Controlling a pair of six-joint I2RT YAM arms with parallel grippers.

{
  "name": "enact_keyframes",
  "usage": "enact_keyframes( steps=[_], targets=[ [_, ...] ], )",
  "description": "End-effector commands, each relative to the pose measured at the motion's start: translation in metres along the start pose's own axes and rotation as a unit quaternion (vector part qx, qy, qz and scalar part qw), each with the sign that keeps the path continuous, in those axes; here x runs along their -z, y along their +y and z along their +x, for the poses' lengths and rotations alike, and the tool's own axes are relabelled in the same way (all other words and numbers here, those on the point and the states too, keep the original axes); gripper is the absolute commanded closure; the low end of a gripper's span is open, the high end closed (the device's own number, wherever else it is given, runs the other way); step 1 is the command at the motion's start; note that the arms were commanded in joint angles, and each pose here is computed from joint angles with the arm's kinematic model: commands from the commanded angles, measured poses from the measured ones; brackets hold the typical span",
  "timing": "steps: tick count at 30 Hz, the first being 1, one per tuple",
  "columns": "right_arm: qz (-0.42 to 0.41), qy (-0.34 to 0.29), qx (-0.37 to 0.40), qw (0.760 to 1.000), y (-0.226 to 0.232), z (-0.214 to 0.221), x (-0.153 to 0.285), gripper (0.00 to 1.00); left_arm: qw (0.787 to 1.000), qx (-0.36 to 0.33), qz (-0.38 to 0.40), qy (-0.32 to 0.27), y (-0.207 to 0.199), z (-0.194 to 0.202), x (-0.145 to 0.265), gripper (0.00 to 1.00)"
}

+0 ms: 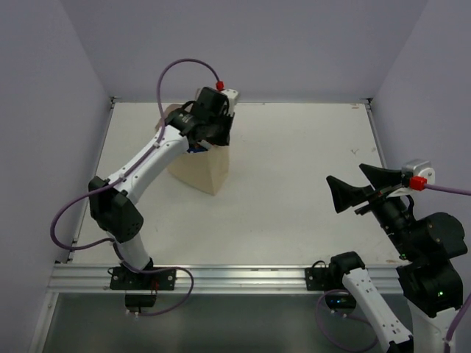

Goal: Take the snacks out of the paper bag

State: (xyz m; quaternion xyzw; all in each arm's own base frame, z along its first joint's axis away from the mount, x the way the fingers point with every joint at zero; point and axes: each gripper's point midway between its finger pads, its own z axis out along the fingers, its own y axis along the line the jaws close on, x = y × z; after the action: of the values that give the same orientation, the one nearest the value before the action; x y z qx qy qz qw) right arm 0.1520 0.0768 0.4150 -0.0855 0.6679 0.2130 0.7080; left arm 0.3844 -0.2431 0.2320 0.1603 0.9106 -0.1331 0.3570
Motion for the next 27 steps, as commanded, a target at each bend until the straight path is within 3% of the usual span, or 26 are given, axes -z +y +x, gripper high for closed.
enact_keyframes(
  steps=[1, 6, 9, 10, 12, 13, 20, 27],
  targets=[
    [0.010, -0.018, 0.008, 1.000, -0.003, -0.008, 0.002, 0.01, 0.996, -0.020, 0.088, -0.014, -0.085, -0.006, 0.017, 0.91],
    [0.006, -0.011, 0.009, 1.000, -0.003, -0.004, 0.000, 0.01, 0.991, -0.055, 0.122, 0.008, -0.142, 0.025, 0.019, 0.85],
    [-0.003, -0.003, 0.016, 1.000, -0.001, 0.000, -0.006, 0.01, 0.988, -0.070, 0.138, 0.020, -0.162, 0.041, 0.024, 0.74],
    [-0.004, 0.007, 0.016, 1.000, -0.002, 0.004, -0.012, 0.01, 0.987, -0.071, 0.142, 0.024, -0.166, 0.045, 0.025, 0.65],
    [-0.011, 0.020, 0.015, 1.000, -0.001, 0.006, -0.018, 0.01, 0.987, -0.066, 0.143, 0.015, -0.166, 0.041, 0.033, 0.55],
    [-0.011, 0.028, 0.013, 0.999, -0.001, 0.007, -0.022, 0.01, 0.988, -0.064, 0.142, 0.008, -0.165, 0.037, 0.037, 0.44],
    [-0.023, 0.121, -0.038, 0.992, 0.003, 0.015, -0.068, 0.01, 0.988, -0.062, 0.121, -0.073, -0.156, -0.015, 0.078, 0.01],
    [-0.024, 0.188, -0.098, 0.977, 0.005, 0.036, -0.119, 0.01, 0.981, -0.033, 0.112, -0.154, -0.135, -0.070, 0.118, 0.00]
  ],
)
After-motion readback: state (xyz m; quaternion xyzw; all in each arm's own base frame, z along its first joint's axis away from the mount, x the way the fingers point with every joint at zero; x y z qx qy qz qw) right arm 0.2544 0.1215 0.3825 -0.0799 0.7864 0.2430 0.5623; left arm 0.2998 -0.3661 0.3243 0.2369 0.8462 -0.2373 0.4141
